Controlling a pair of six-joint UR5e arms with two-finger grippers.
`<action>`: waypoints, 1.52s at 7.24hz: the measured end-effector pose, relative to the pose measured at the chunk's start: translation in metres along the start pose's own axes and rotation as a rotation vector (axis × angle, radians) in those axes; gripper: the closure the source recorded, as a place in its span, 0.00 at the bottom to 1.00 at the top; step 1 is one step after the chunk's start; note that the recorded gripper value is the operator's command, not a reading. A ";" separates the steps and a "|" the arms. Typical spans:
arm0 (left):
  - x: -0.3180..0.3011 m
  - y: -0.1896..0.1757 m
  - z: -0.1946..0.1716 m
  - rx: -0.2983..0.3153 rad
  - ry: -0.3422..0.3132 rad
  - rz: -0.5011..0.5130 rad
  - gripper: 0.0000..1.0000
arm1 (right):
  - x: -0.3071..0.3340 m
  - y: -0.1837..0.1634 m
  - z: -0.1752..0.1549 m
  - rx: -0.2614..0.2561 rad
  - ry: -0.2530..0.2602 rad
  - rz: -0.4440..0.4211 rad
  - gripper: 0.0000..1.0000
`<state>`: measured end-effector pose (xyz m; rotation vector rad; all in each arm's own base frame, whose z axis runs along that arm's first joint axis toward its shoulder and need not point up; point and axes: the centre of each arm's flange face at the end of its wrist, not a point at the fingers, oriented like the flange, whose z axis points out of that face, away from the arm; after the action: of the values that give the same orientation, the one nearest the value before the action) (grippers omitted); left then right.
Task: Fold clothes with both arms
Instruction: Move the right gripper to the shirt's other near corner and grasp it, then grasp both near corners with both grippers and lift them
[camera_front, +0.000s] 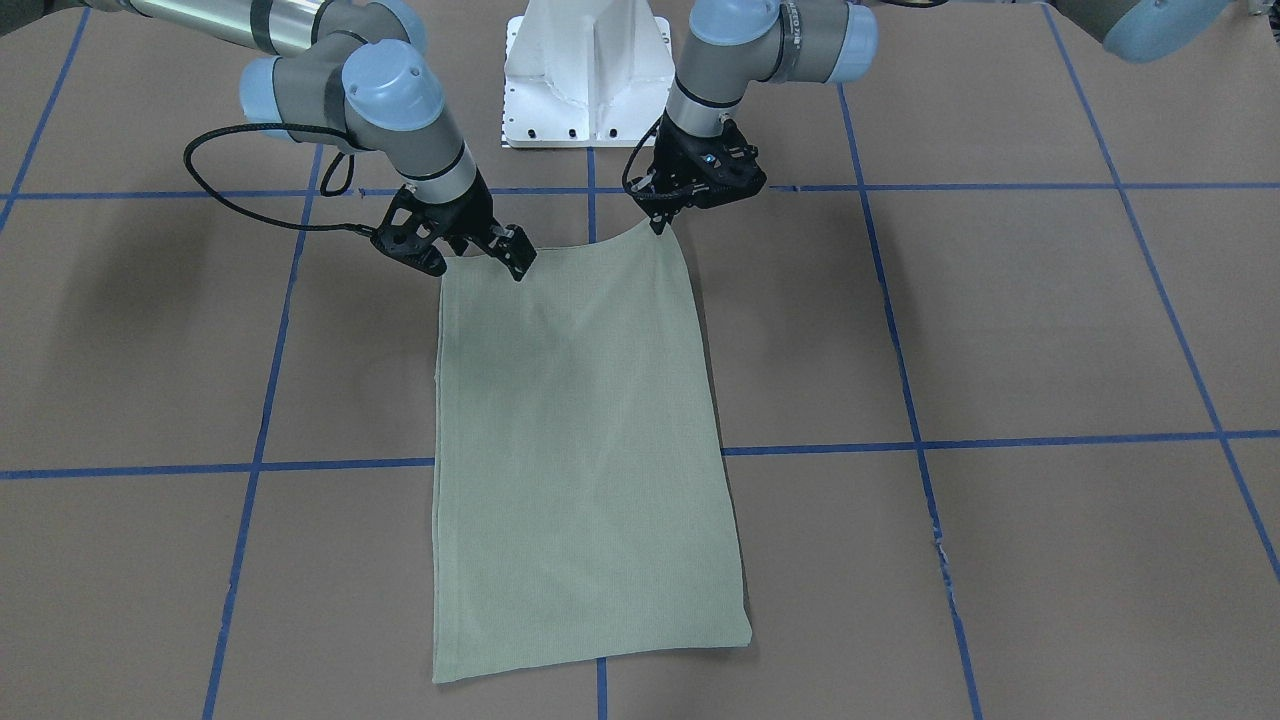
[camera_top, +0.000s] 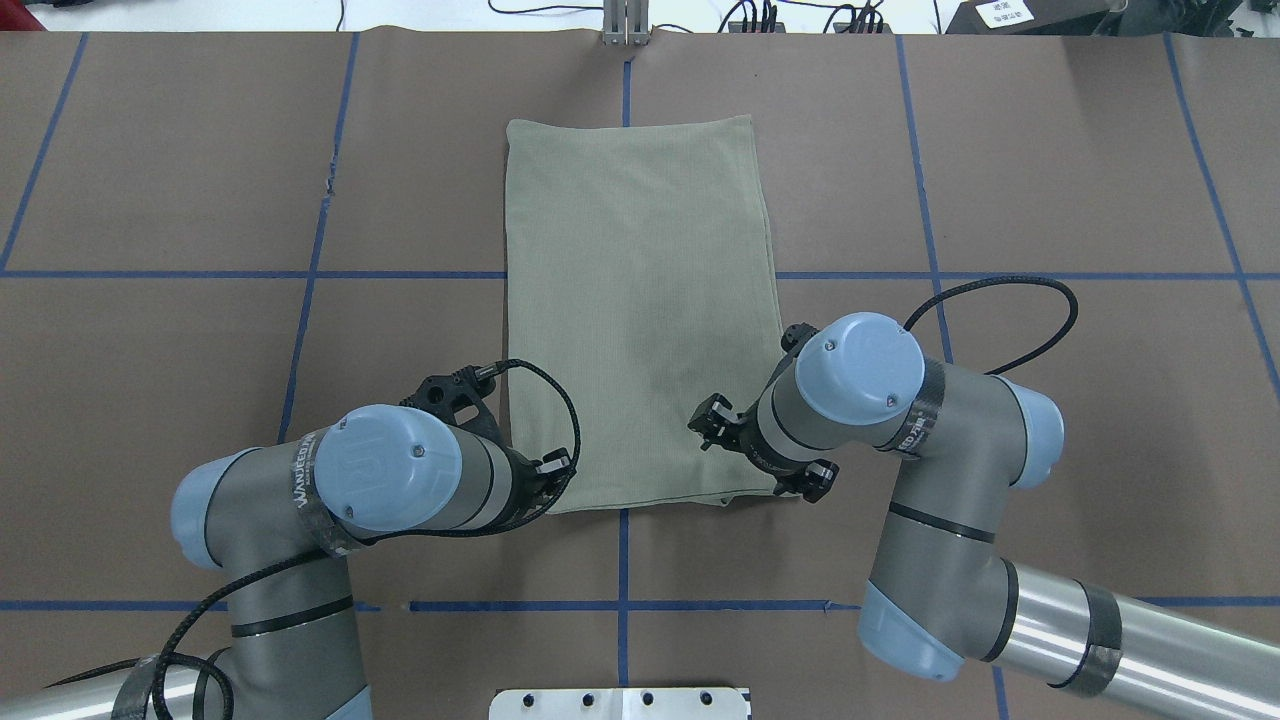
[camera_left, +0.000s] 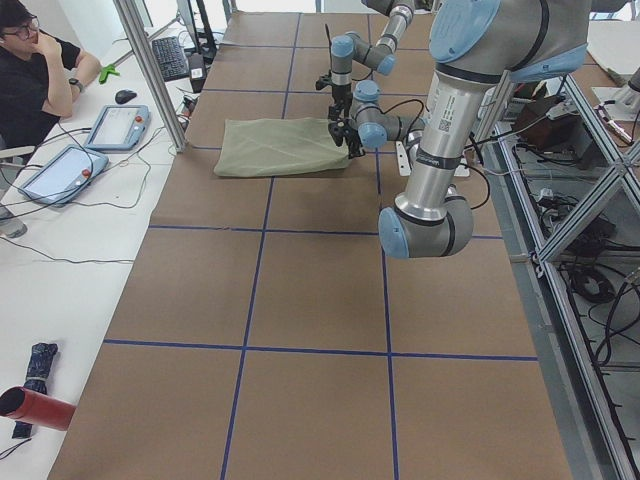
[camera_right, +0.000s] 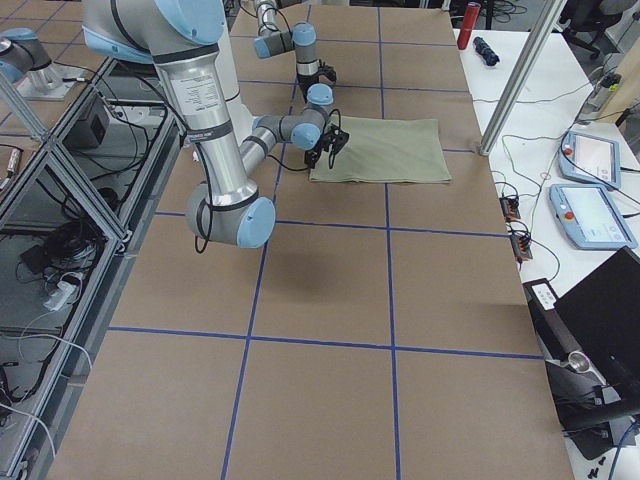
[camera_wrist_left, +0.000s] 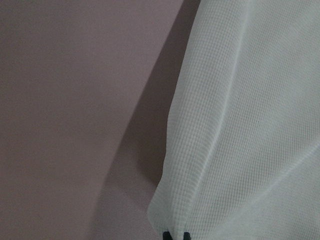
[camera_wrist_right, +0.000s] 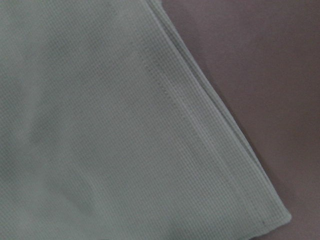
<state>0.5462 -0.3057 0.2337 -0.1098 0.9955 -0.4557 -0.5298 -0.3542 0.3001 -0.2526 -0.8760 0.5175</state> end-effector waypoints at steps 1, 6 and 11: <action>0.000 0.000 0.000 0.000 0.000 0.000 1.00 | 0.005 0.005 0.007 0.012 0.020 0.012 0.00; 0.002 0.001 -0.001 -0.002 0.002 0.001 1.00 | 0.015 0.018 0.020 0.028 0.046 0.012 0.17; 0.002 0.001 -0.001 -0.002 0.003 0.002 1.00 | 0.014 0.025 0.020 0.021 0.045 0.009 1.00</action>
<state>0.5470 -0.3058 0.2313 -0.1101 0.9993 -0.4528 -0.5464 -0.3253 0.3119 -0.2479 -0.8257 0.5277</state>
